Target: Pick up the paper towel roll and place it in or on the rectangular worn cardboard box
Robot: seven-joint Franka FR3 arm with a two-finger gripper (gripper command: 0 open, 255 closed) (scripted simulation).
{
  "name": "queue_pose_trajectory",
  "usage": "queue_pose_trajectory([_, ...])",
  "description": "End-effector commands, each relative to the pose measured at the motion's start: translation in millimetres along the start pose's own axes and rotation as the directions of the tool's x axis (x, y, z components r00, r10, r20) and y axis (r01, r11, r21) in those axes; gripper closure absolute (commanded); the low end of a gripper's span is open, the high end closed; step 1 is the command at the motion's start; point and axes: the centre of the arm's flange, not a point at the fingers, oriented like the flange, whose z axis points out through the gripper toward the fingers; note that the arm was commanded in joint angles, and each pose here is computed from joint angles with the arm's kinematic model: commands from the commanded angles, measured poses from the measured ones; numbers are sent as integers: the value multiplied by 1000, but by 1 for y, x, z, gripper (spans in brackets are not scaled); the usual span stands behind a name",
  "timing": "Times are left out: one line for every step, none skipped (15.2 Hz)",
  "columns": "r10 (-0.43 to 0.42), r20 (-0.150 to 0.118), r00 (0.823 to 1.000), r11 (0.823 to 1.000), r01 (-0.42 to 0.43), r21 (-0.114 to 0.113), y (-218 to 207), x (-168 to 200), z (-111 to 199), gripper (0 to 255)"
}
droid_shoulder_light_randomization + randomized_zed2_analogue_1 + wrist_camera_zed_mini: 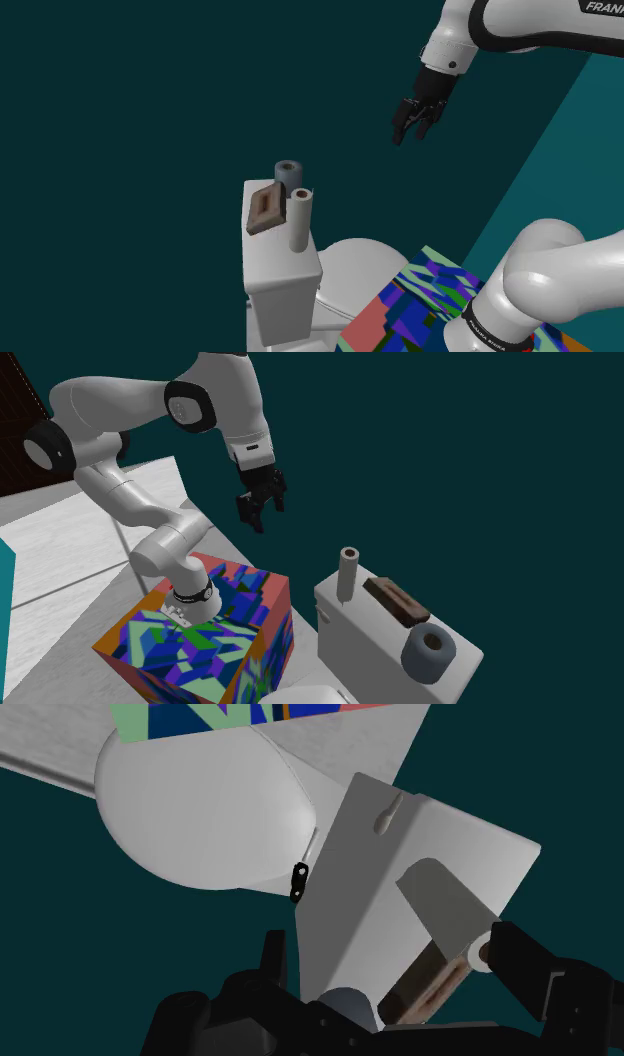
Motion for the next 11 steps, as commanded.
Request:
queue_pose_trajectory([0, 0, 1000, 1000, 0, 0, 0, 0, 0, 0])
queue_pose_trajectory([15, -4, 1000, 1000, -15, -5, -10, 3, 9, 0])
queue_pose_trajectory([30, -8, 1000, 1000, -30, -9, -20, 5, 17, 0])
queue_pose_trajectory([44, -12, 999, 999, -45, -14, -30, 8, 26, 0])
queue_pose_trajectory([59, -17, 998, 998, -59, -19, -40, 11, 35, 0])
queue_pose_trajectory([74, -21, 997, 997, -74, -23, -50, 15, 44, 0])
queue_pose_trajectory([88, -25, 996, 996, -89, -28, -60, 18, 52, 0])
queue_pose_trajectory([103, -30, 994, 994, -104, -32, -70, 22, 61, 0])
queue_pose_trajectory([118, -34, 992, 992, -119, -36, -79, 26, 70, 0])
queue_pose_trajectory([132, -39, 990, 990, -134, -40, -89, 30, 79, 0])
queue_pose_trajectory([147, -44, 988, 988, -149, -45, -98, 34, 88, 0])
